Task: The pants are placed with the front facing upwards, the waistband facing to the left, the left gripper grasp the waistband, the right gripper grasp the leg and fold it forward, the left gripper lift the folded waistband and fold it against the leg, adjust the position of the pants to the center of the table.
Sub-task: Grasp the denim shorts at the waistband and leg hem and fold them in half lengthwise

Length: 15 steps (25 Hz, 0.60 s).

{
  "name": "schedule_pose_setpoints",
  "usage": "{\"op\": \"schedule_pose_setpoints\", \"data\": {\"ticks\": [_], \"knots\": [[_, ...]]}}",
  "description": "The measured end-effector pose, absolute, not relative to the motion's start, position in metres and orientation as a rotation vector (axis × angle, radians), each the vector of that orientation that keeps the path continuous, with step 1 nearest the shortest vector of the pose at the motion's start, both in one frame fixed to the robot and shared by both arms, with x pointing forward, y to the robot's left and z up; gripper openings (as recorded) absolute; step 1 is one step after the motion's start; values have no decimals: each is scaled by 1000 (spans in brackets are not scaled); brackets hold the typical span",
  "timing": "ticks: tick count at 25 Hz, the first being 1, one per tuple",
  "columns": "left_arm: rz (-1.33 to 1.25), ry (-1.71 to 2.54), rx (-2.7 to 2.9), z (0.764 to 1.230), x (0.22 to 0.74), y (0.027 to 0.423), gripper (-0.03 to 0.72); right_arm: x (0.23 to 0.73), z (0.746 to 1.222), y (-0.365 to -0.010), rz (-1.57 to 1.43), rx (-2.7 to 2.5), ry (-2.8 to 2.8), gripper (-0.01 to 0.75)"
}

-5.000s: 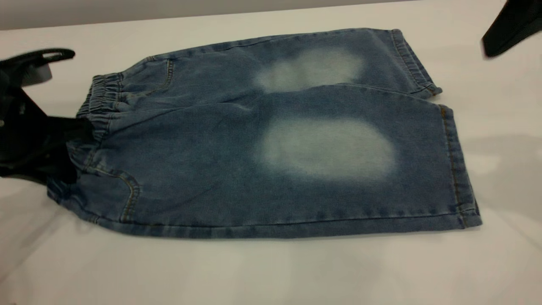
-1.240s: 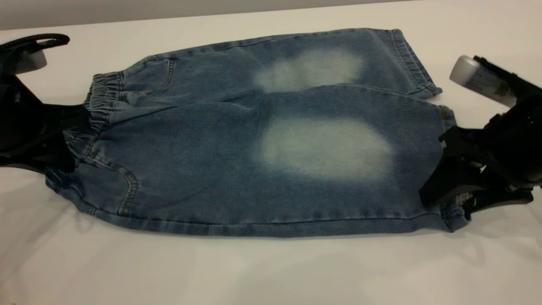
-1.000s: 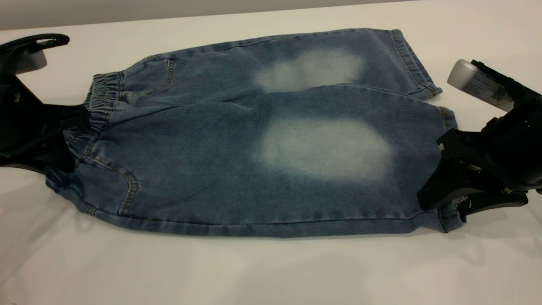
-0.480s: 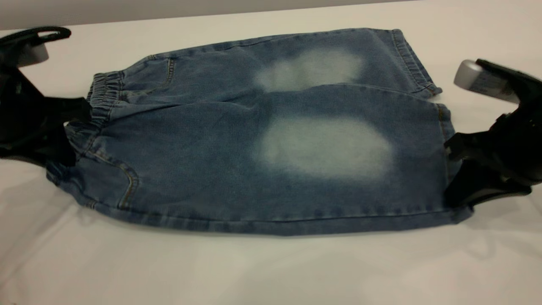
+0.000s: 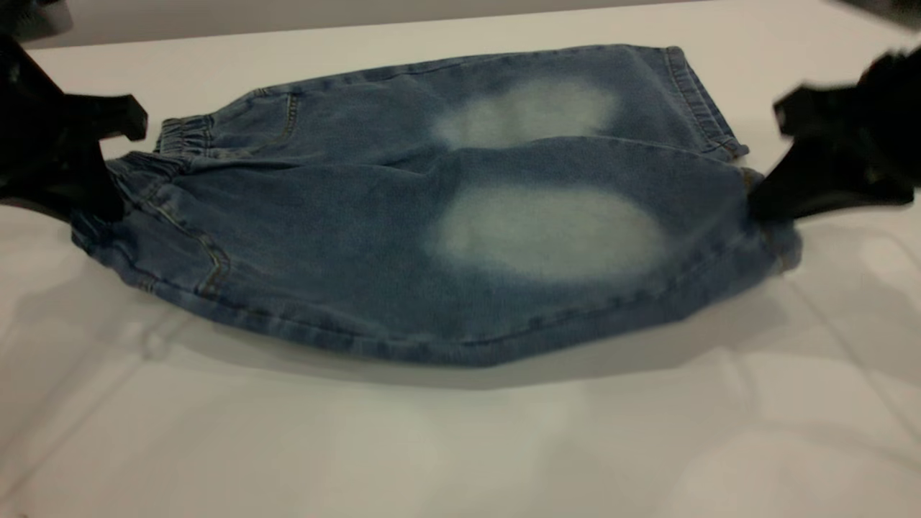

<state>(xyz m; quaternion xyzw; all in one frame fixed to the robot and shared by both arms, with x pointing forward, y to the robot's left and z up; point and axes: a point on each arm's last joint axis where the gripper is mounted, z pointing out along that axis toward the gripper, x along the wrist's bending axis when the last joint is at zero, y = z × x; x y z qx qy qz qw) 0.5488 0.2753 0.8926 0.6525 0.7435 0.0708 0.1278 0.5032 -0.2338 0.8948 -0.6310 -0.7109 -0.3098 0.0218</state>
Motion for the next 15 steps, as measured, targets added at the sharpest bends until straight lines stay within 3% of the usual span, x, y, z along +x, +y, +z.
{"op": "schedule_pose_setpoints", "data": {"ticks": [15], "knots": [[313, 2058, 1843, 927, 586, 272, 148, 550, 939, -228, -1221, -1911, -2271, 11]]}}
